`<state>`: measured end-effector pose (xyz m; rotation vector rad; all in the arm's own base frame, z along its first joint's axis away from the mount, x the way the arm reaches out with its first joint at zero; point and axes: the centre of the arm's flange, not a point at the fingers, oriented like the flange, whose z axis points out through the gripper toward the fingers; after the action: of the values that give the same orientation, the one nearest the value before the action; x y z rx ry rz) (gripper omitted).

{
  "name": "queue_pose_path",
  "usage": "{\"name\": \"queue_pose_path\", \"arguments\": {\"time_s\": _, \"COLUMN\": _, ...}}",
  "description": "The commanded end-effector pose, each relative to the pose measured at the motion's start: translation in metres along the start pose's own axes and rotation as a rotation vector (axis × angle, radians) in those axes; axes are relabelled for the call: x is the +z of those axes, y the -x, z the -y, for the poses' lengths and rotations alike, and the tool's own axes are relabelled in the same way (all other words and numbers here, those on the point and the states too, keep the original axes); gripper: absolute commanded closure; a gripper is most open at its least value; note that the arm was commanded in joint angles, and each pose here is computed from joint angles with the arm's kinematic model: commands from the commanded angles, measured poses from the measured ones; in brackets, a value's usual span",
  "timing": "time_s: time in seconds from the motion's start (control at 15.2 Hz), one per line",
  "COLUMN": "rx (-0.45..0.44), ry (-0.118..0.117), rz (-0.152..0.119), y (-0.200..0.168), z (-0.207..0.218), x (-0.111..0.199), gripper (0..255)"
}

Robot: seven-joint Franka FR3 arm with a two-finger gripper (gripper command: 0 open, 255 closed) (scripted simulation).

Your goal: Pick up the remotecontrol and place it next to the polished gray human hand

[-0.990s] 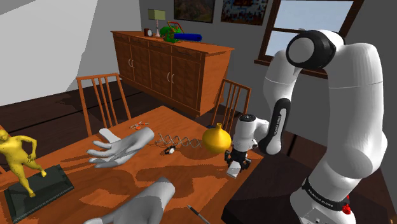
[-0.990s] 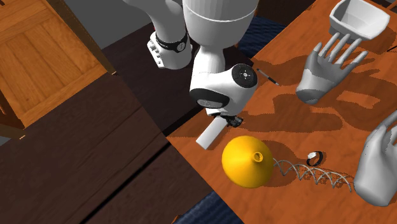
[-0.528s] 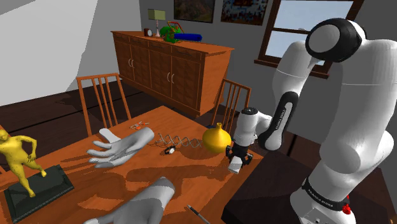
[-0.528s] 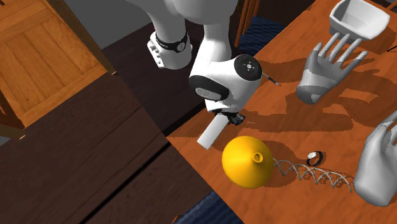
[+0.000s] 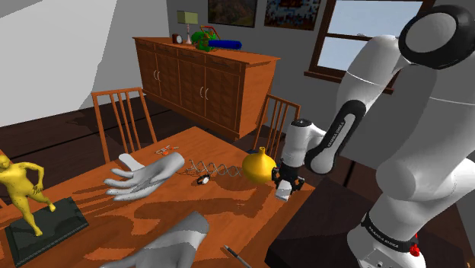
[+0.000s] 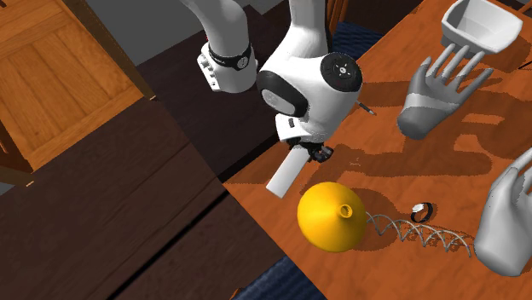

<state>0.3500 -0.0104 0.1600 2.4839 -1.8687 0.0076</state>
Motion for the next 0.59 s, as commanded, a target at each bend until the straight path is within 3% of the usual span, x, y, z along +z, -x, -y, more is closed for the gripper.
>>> {"name": "queue_pose_path", "arguments": {"time_s": 0.0, "rx": 0.002, "ry": 0.001, "rz": 0.001, "y": -0.002, "z": -0.001, "x": -0.010, "gripper": 255}}
{"name": "queue_pose_path", "arguments": {"time_s": 0.53, "rx": 0.002, "ry": 0.001, "rz": 0.001, "y": -0.003, "z": -0.002, "x": -0.053, "gripper": 255}}
